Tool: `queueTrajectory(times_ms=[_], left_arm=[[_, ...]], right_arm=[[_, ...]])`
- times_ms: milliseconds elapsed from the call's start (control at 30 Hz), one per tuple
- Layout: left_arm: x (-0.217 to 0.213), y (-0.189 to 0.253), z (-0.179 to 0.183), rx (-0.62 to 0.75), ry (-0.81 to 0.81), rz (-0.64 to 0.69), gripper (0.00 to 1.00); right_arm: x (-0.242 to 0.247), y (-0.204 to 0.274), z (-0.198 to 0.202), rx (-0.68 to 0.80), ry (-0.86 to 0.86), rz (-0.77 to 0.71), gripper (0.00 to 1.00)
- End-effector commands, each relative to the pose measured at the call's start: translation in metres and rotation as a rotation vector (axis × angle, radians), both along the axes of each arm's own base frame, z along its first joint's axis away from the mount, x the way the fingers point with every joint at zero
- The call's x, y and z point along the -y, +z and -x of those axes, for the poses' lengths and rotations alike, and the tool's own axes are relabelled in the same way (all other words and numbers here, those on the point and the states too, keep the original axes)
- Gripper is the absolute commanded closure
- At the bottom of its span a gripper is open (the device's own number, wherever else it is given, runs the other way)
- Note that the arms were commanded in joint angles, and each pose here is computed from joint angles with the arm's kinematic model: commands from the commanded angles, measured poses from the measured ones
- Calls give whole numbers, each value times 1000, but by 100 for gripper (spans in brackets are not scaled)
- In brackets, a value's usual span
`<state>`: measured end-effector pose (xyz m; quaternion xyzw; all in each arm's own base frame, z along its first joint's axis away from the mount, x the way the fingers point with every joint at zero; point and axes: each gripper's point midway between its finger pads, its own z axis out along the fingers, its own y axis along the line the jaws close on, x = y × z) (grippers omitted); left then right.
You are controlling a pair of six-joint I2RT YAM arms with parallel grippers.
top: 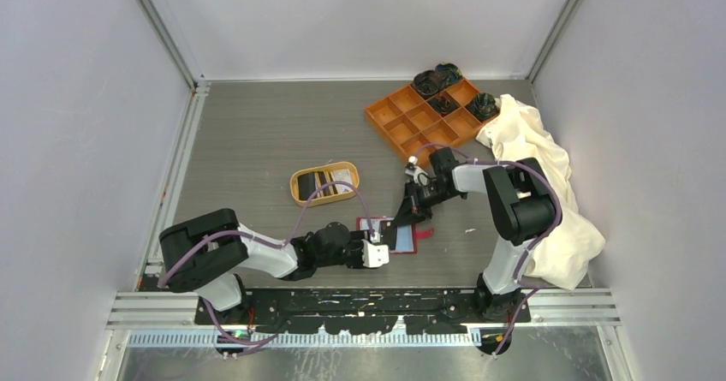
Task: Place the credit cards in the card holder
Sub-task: Insert the credit card into the card holder.
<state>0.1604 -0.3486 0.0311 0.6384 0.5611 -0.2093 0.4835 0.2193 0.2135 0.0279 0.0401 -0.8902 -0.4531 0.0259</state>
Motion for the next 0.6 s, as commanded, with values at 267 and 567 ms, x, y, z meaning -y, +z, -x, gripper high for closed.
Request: queueTrajectory(times_ms=[267, 567], left_arm=[[-14, 57, -8, -321, 326, 340, 45], [-60, 49, -20, -856, 802, 484, 36]], right_arm=[[-7, -8, -11, 19, 16, 16, 99], [-8, -10, -13, 14, 17, 19, 99]])
